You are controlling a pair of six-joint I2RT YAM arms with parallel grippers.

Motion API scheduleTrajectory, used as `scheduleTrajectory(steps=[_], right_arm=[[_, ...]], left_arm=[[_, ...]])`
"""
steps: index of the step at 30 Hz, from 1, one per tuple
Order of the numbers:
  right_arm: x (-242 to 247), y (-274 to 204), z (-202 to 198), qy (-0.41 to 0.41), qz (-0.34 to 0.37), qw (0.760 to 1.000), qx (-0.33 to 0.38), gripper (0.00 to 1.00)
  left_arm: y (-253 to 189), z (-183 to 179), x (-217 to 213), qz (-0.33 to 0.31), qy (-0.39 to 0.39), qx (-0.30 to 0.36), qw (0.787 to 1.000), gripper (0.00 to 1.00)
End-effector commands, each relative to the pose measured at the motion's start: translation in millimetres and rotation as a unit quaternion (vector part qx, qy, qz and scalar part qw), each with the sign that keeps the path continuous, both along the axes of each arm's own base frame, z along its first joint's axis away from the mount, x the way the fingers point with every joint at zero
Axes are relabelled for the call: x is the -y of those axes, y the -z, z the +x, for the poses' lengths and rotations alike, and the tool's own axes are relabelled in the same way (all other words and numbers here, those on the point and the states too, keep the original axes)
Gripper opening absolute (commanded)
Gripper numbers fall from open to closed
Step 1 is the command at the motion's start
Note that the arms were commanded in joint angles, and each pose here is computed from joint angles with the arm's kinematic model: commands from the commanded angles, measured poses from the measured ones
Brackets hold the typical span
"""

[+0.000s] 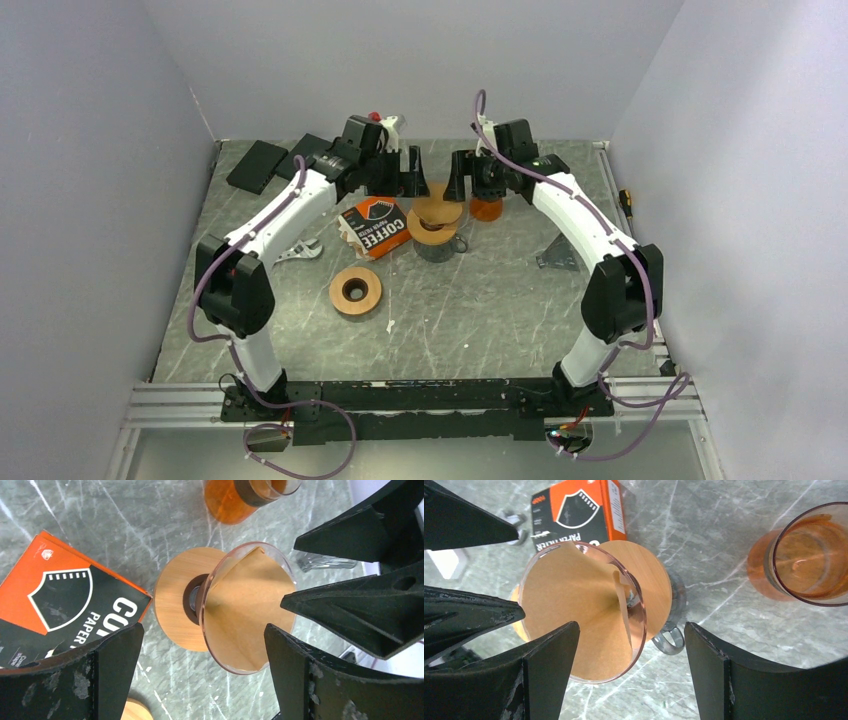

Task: Place the coffee filter in the dripper

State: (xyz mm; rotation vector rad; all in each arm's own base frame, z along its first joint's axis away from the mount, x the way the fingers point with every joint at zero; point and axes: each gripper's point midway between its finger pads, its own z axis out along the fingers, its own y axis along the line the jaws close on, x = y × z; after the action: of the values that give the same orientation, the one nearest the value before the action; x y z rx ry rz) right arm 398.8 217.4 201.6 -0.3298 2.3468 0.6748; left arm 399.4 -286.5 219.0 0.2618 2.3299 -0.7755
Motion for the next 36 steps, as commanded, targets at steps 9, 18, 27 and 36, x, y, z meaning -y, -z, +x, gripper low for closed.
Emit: scheduleTrajectory(steps=[9,18,27,36], right_arm=[[-0.8,-38.8,-7.2,-0.034,0.146,0.989,0.002,0.74],[3.7,-30.6,-7.4,-0.033,0.181,0.983,-0.018,0.69],[1.7,-20.9,-6.3,-0.034,0.186,0.981,-0.036,0.58],[2.4,-13.5,-2.9,-0.030,0.179,0.982,-0.046,0.53]], left_arm=[[-27.6,-0.9,-7.8,-0.144,0.021,-0.014,0.989,0.91],[-17.9,-0.4,-26.0,-0.163,0.007,-0.025,0.986,0.88],[-5.9,-0.1,-22.1,-0.170,0.023,-0.043,0.984,0.82],[8.6,4.6,-11.9,-0.182,0.040,-0.067,0.980,0.75]])
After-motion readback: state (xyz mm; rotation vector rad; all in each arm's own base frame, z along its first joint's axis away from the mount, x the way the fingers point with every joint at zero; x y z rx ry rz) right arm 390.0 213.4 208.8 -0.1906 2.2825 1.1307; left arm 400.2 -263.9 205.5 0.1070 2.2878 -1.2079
